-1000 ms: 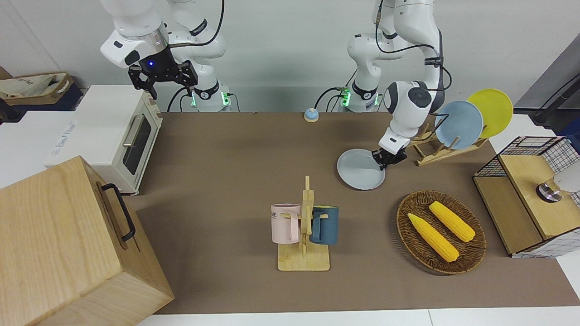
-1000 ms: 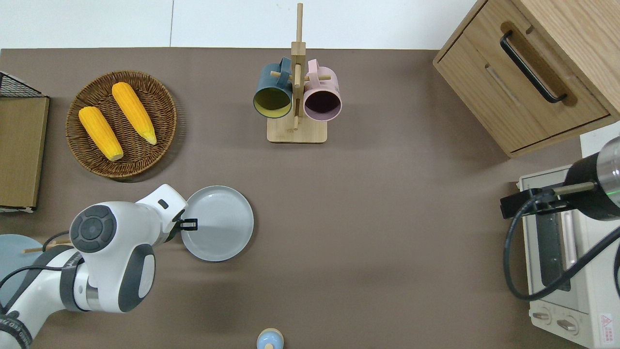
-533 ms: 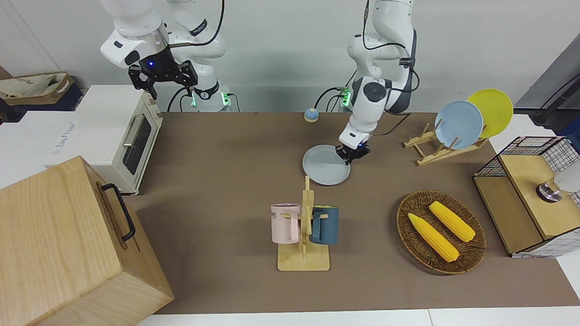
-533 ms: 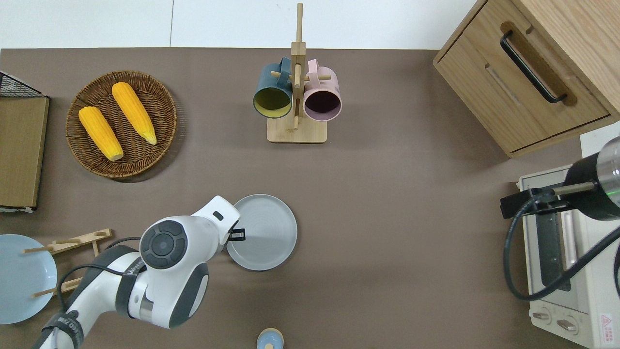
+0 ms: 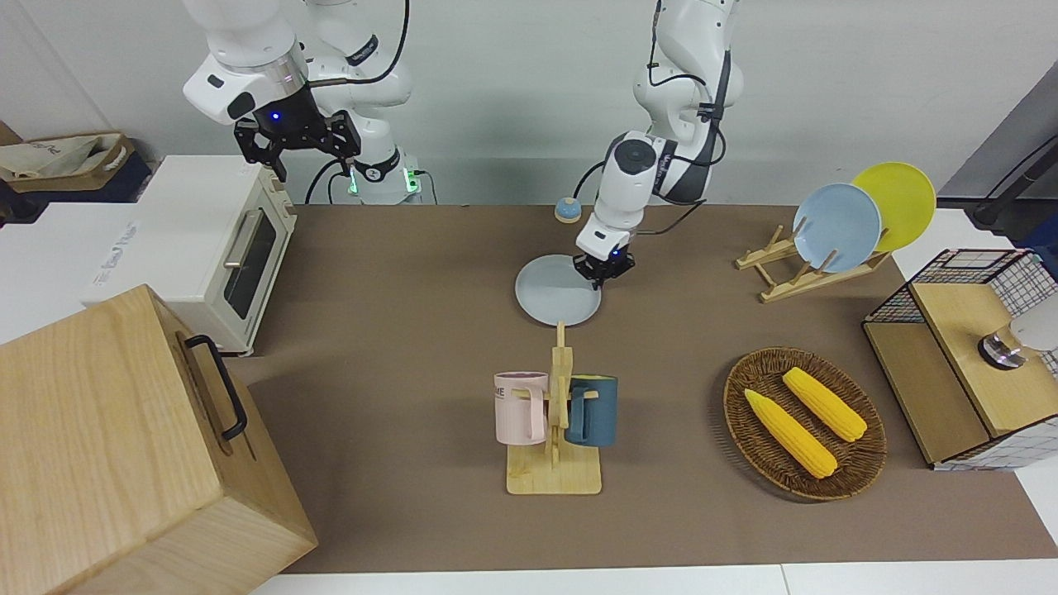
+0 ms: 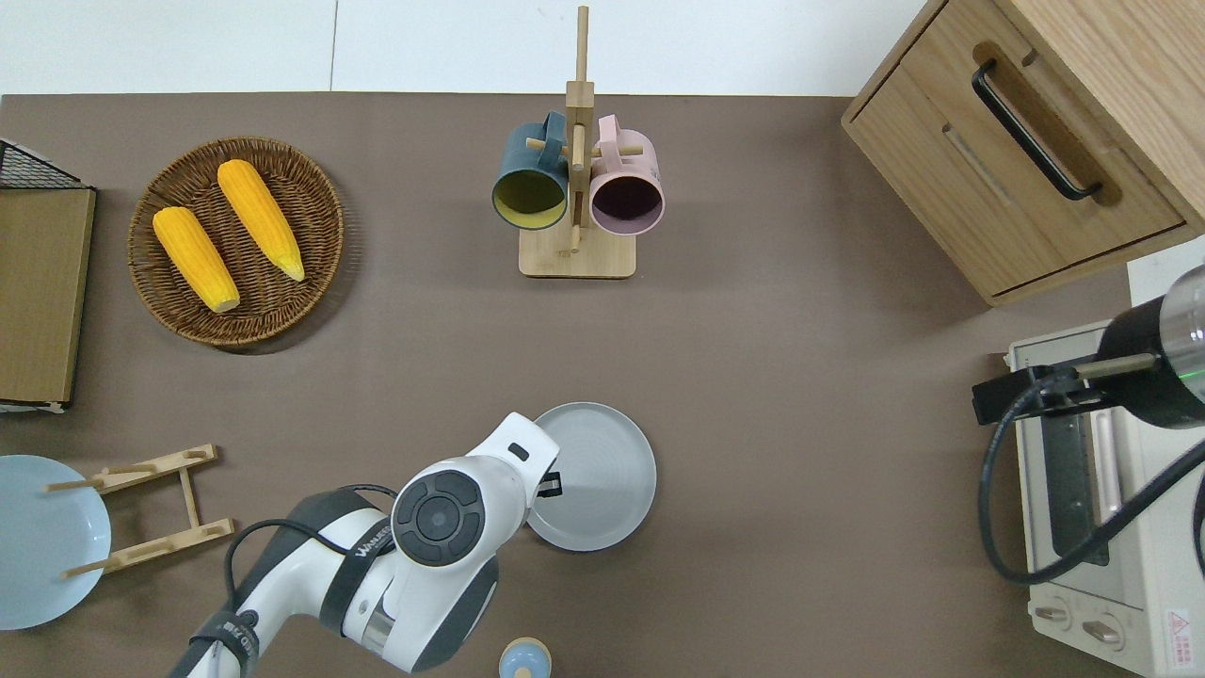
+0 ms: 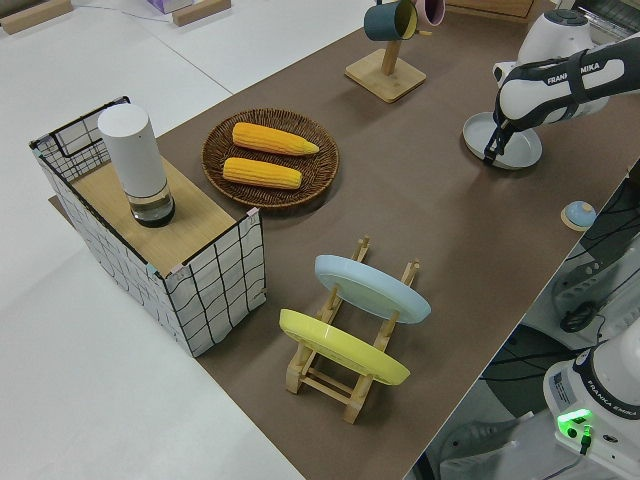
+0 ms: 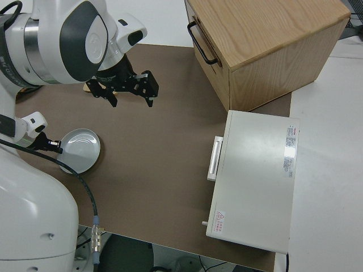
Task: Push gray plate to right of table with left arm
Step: 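Push the gray plate with the left gripper across the table toward the toaster oven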
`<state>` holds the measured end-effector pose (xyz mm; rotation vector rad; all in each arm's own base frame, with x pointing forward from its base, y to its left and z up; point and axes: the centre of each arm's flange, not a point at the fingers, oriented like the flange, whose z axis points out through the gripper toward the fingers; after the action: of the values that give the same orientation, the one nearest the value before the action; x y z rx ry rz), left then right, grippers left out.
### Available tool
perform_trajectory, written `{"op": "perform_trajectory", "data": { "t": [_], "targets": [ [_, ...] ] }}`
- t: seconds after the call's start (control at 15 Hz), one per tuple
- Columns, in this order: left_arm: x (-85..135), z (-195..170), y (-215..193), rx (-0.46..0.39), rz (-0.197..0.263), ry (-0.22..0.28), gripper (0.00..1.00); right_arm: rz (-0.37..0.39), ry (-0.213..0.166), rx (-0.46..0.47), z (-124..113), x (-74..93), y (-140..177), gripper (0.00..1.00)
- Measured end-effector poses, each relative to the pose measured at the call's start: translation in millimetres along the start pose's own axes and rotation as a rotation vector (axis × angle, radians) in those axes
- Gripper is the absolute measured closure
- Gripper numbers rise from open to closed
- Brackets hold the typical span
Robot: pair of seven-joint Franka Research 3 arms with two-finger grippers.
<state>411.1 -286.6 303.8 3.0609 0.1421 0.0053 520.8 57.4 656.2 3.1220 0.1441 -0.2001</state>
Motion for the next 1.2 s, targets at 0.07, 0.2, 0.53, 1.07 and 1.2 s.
{"op": "perform_trajectory", "data": {
  "t": [0.07,0.2,0.53,1.07,1.2],
  "targets": [
    [-2.2,0.1,8.2,-0.007,-0.009,-0.002,0.99,0.000,0.000,0.000,0.0,0.0,0.0,0.01],
    [-7.0,1.2,27.3,-0.022,-0.029,-0.010,0.99,0.000,0.000,0.000,0.0,0.0,0.0,0.01],
    [-14.6,5.3,79.8,-0.066,-0.084,-0.034,0.99,0.000,0.000,0.000,0.0,0.0,0.0,0.01],
    [-17.4,11.9,134.9,-0.079,-0.144,-0.012,0.99,0.000,0.000,0.000,0.0,0.0,0.0,0.01],
    [-16.4,12.2,137.8,-0.083,-0.147,-0.014,0.99,0.000,0.000,0.000,0.0,0.0,0.0,0.01]
  ]
}}
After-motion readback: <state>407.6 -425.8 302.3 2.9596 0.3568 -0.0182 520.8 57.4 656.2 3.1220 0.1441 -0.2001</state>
